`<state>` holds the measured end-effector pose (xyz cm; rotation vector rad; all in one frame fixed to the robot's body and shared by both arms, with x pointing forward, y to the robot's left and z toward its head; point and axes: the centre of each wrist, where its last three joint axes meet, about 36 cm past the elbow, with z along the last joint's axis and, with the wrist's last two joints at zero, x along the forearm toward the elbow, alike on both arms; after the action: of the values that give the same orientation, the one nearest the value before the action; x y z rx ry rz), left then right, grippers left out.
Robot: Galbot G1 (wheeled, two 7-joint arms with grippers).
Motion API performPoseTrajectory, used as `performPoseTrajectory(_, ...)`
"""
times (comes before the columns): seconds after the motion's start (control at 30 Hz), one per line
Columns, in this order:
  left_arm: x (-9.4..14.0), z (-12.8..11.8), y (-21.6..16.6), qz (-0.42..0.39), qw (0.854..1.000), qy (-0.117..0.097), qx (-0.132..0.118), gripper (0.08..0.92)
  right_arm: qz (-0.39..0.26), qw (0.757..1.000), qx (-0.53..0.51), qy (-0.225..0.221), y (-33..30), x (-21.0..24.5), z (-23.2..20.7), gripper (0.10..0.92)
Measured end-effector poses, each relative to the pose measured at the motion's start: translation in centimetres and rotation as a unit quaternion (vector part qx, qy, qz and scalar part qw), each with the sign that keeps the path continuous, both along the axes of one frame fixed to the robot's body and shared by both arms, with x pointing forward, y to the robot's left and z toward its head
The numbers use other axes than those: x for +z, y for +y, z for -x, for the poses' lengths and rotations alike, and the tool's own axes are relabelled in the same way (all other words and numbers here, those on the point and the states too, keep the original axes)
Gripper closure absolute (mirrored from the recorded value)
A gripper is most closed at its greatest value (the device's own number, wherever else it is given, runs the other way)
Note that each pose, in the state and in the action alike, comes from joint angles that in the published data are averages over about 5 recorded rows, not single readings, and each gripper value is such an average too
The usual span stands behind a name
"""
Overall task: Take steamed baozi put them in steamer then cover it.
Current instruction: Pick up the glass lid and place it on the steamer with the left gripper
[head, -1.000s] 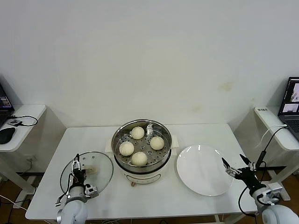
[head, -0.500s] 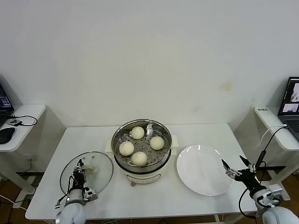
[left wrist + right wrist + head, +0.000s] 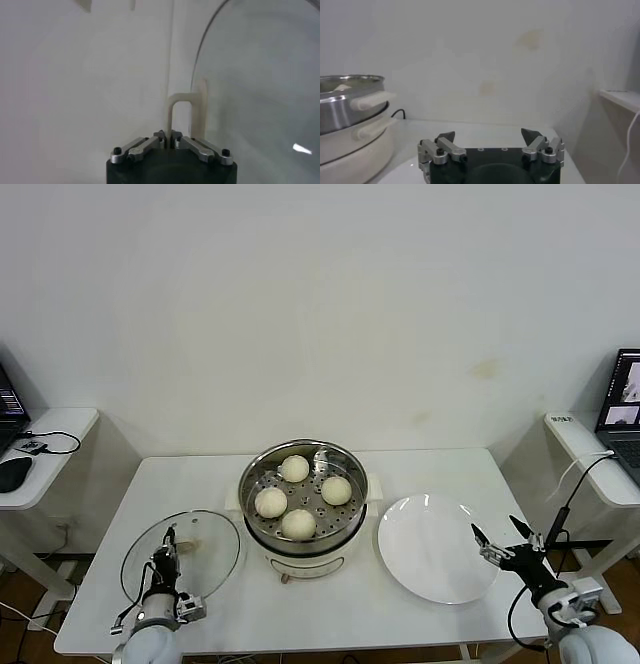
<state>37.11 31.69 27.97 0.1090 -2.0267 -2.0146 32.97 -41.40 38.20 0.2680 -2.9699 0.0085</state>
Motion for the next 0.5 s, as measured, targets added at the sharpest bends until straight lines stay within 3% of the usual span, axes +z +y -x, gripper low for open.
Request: performPoseTrajectory(0.5, 6.2, 0.1, 1.4, -0.040, 0.997, -0.061, 0.017, 0.864, -0.006, 1.000, -0.003, 0.020, 0.7, 0.9, 0.8, 0.200)
